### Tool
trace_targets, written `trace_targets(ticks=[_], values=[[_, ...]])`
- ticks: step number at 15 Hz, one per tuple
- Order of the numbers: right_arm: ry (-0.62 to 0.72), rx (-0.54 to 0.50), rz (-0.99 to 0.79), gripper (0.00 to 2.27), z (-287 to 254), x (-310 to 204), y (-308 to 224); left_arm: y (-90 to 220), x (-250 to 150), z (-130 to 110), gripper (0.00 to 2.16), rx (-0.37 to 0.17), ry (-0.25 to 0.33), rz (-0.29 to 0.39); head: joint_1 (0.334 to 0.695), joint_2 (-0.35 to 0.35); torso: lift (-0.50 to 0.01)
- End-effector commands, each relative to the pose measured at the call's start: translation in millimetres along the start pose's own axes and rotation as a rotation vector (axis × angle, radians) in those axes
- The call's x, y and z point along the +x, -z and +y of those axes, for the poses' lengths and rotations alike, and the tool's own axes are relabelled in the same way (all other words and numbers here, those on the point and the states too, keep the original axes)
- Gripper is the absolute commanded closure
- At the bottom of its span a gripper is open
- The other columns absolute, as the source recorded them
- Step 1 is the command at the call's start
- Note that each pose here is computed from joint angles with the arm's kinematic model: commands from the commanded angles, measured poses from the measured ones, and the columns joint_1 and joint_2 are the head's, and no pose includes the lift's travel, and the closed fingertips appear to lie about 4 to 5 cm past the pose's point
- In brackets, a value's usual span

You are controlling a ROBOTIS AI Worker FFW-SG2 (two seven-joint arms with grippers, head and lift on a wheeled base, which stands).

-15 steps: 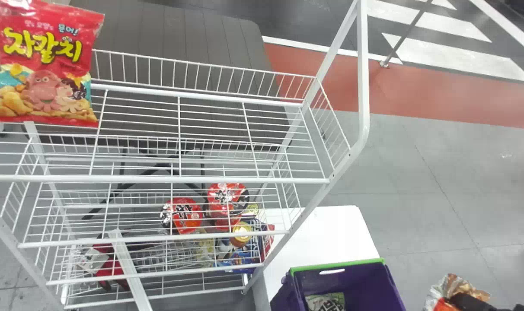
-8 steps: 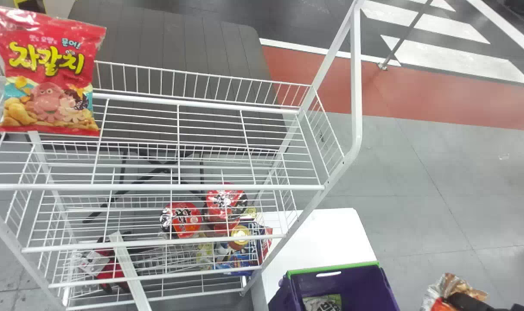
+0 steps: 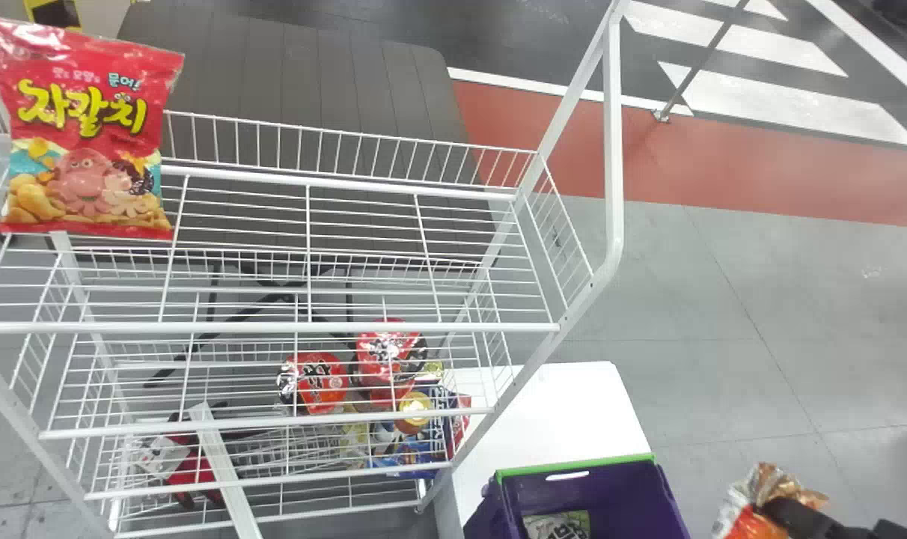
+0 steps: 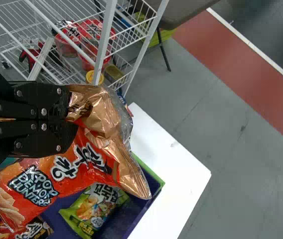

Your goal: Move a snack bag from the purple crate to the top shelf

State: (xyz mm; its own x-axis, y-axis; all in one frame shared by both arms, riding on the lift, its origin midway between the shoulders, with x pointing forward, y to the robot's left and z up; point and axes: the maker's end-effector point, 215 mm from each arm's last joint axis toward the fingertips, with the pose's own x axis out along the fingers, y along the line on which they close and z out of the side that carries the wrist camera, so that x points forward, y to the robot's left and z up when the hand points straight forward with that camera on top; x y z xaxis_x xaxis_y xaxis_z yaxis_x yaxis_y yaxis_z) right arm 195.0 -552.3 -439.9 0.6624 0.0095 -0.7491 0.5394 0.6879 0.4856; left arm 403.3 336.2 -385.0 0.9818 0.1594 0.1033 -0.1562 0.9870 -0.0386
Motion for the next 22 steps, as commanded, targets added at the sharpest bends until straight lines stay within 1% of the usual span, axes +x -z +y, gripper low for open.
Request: trace_targets(ticks=[1, 3, 4, 6, 7, 8, 11, 12, 13, 15, 17, 18, 20, 21, 22], values=[[-0.084, -0.115, -0.061, 2.25, 65.5, -7.6, -10.6, -0.4, -0.2, -2.7, 0.08, -0.001, 0.006, 0.0, 0.695, -0.35, 0.002], [-0.188, -0.256, -0.117, 2.25, 143.0, -17.0, -20.9, 1.0, -2.5, -4.7, 0.08, -0.003, 0.009, 0.003, 0.695, -0.342, 0.002], [-0.249, -0.335, -0.144, 2.25, 188.0, -21.2, -24.8, 2.5, -4.0, -6.1, 0.08, -0.004, 0.012, 0.007, 0.695, -0.311, 0.002], [-0.339, -0.469, -0.188, 2.25, 259.6, -30.9, -26.9, 3.6, -4.8, -5.6, 0.08, -0.002, 0.012, 0.009, 0.695, -0.235, 0.002], [-0.366, -0.535, -0.198, 2.25, 291.8, -33.0, -20.1, 4.2, -5.4, -5.2, 0.08, -0.002, 0.011, 0.011, 0.695, -0.169, 0.002], [-0.392, -0.577, -0.188, 2.25, 315.9, -29.5, -8.6, 4.0, -5.9, -4.6, 0.08, -0.002, 0.008, 0.011, 0.695, -0.133, 0.002], [-0.499, -0.645, -0.123, 2.25, 375.8, -17.2, 35.1, 3.8, -7.2, -1.2, 0.08, 0.004, 0.005, 0.008, 0.695, -0.039, 0.002], [-0.533, -0.651, -0.093, 2.25, 388.2, -14.9, 51.4, 3.7, -7.1, -0.8, 0.08, 0.004, 0.005, 0.008, 0.695, -0.005, 0.002], [-0.557, -0.658, -0.057, 2.25, 400.1, -10.5, 70.7, 4.1, -7.1, -0.2, 0.08, 0.007, 0.006, 0.009, 0.695, 0.061, 0.002], [-0.544, -0.695, 0.043, 2.25, 410.0, 5.5, 124.4, 3.5, -6.8, -1.0, 0.08, 0.007, 0.009, 0.008, 0.695, 0.115, 0.002], [-0.518, -0.738, 0.192, 2.25, 408.9, 26.4, 199.0, 4.7, -7.0, 0.3, 0.08, 0.009, 0.008, 0.011, 0.695, 0.179, 0.002], [-0.522, -0.757, 0.223, 2.25, 414.5, 31.4, 215.6, 4.0, -7.2, 1.9, 0.08, 0.009, 0.006, 0.007, 0.695, 0.248, 0.002], [-0.579, -0.789, 0.251, 2.25, 440.0, 31.7, 235.3, 3.0, -7.5, 4.5, 0.08, 0.01, 0.003, 0.002, 0.695, 0.322, 0.002], [-0.59, -0.805, 0.24, 2.25, 450.9, 30.9, 235.3, 2.4, -8.0, 6.0, 0.08, 0.01, -0.001, 0.0, 0.695, 0.346, 0.002], [-0.587, -0.82, 0.227, 2.25, 459.6, 33.4, 234.2, 2.9, -8.5, 6.4, 0.08, 0.01, -0.002, 0.0, 0.695, 0.35, 0.002]])
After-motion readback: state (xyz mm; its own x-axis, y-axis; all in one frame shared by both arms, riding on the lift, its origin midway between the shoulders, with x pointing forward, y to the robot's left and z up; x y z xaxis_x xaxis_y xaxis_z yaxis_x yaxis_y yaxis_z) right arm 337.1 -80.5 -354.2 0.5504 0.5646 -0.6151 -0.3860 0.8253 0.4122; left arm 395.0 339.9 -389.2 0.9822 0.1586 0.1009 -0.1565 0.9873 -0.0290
